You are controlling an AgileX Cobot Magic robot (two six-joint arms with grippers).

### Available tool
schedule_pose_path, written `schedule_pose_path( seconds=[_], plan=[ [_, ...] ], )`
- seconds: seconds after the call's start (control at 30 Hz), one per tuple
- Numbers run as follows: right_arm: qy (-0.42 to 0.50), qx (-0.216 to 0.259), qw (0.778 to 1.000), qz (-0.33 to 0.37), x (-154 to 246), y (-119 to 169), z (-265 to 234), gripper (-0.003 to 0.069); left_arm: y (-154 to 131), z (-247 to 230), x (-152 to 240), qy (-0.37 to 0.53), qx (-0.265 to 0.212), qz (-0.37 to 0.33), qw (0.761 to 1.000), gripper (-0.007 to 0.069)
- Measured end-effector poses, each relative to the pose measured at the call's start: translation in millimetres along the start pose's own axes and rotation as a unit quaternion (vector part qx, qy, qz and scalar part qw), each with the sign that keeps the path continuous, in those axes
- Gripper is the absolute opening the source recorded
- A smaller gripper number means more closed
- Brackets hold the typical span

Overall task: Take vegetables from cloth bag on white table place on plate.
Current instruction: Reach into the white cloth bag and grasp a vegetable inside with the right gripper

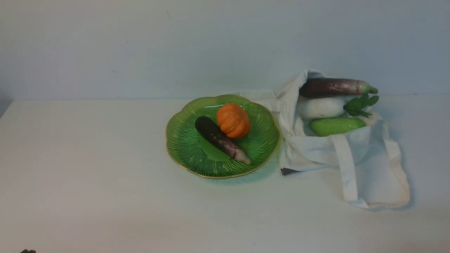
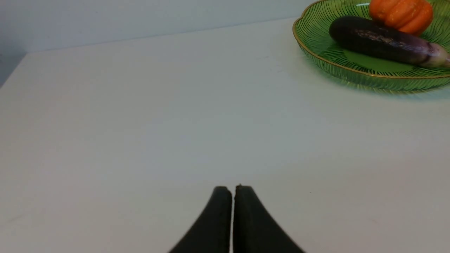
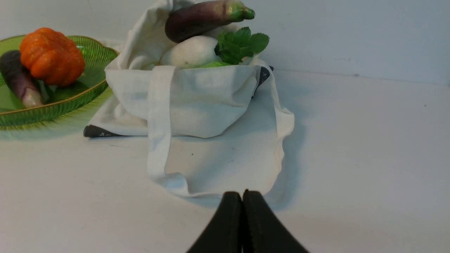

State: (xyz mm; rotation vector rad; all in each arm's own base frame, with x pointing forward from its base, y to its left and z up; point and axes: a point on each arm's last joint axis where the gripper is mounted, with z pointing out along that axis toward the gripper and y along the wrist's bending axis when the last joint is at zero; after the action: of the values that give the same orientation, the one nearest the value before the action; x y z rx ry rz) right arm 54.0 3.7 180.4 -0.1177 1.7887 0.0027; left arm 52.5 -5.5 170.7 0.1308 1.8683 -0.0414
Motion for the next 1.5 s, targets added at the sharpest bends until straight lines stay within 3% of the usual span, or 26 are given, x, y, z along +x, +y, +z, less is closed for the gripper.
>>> schedule_pose_path(
  seconds=[0.1, 0.2, 0.23, 0.27, 0.3, 0.4, 0.5, 0.63, 0.77, 0.9, 1.0, 1.13, 1.2, 1.37, 1.5],
  plan=[
    [-0.005, -0.008, 0.999, 0.036, -0.6, 1.4, 0.2, -0.0015, 0.0, 0.0, 0.0, 0.0, 0.0, 0.0, 1.0, -0.0005],
    [-0.02, -0.031, 0.987, 0.159, -2.7, 5.1, 0.5, -0.0015, 0.0, 0.0, 0.0, 0.0, 0.0, 0.0, 1.0, -0.0005],
    [-0.026, -0.045, 0.969, 0.241, -4.2, 7.0, 0.5, -0.0015, 0.0, 0.0, 0.0, 0.0, 0.0, 0.0, 1.0, -0.0005],
    [-0.028, -0.048, 0.966, 0.254, -4.8, 7.2, 0.4, -0.0015, 0.0, 0.0, 0.0, 0.0, 0.0, 0.0, 1.0, -0.0005],
    [-0.034, -0.066, 0.932, 0.355, -7.7, 9.2, -0.1, -0.0015, 0.0, 0.0, 0.0, 0.0, 0.0, 0.0, 1.0, -0.0005],
    [-0.038, -0.092, 0.869, 0.485, -11.9, 11.4, -0.9, -0.0015, 0.0, 0.0, 0.0, 0.0, 0.0, 0.0, 1.0, -0.0005],
    [-0.04, -0.103, 0.841, 0.529, -13.7, 12.0, -1.3, -0.0015, 0.0, 0.0, 0.0, 0.0, 0.0, 0.0, 1.0, -0.0005],
    [-0.043, -0.107, 0.826, 0.552, -14.9, 12.0, -1.5, -0.0015, 0.0, 0.0, 0.0, 0.0, 0.0, 0.0, 1.0, -0.0005],
    [-0.057, -0.118, 0.845, 0.518, -25.8, 12.4, -5.7, -0.0015, 0.0, 0.0, 0.0, 0.0, 0.0, 0.0, 1.0, -0.0005],
    [-0.168, -0.137, 0.906, 0.365, -91.8, 7.9, -37.2, -0.0015, 0.0, 0.0, 0.0, 0.0, 0.0, 0.0, 1.0, -0.0005],
    [-0.192, -0.134, 0.928, 0.289, -128.4, 6.9, -48.6, -0.0015, 0.0, 0.0, 0.0, 0.0, 0.0, 0.0, 1.0, -0.0005],
    [-0.126, -0.149, 0.953, 0.231, -159.6, 12.1, -37.5, -0.0015, 0.0, 0.0, 0.0, 0.0, 0.0, 0.0, 1.0, -0.0005],
    [-0.033, -0.168, 0.966, 0.195, -171.5, 18.0, -17.9, -0.0015, 0.0, 0.0, 0.0, 0.0, 0.0, 0.0, 1.0, -0.0005],
    [0.168, -0.189, 0.956, 0.149, -169.4, 24.9, 41.8, -0.0015, 0.0, 0.0, 0.0, 0.0, 0.0, 0.0, 1.0, -0.0005],
    [0.229, -0.195, 0.947, 0.113, -172.6, 24.8, 87.0, -0.0015, 0.0, 0.0, 0.0, 0.0, 0.0, 0.0, 1.0, -0.0005]
  ],
)
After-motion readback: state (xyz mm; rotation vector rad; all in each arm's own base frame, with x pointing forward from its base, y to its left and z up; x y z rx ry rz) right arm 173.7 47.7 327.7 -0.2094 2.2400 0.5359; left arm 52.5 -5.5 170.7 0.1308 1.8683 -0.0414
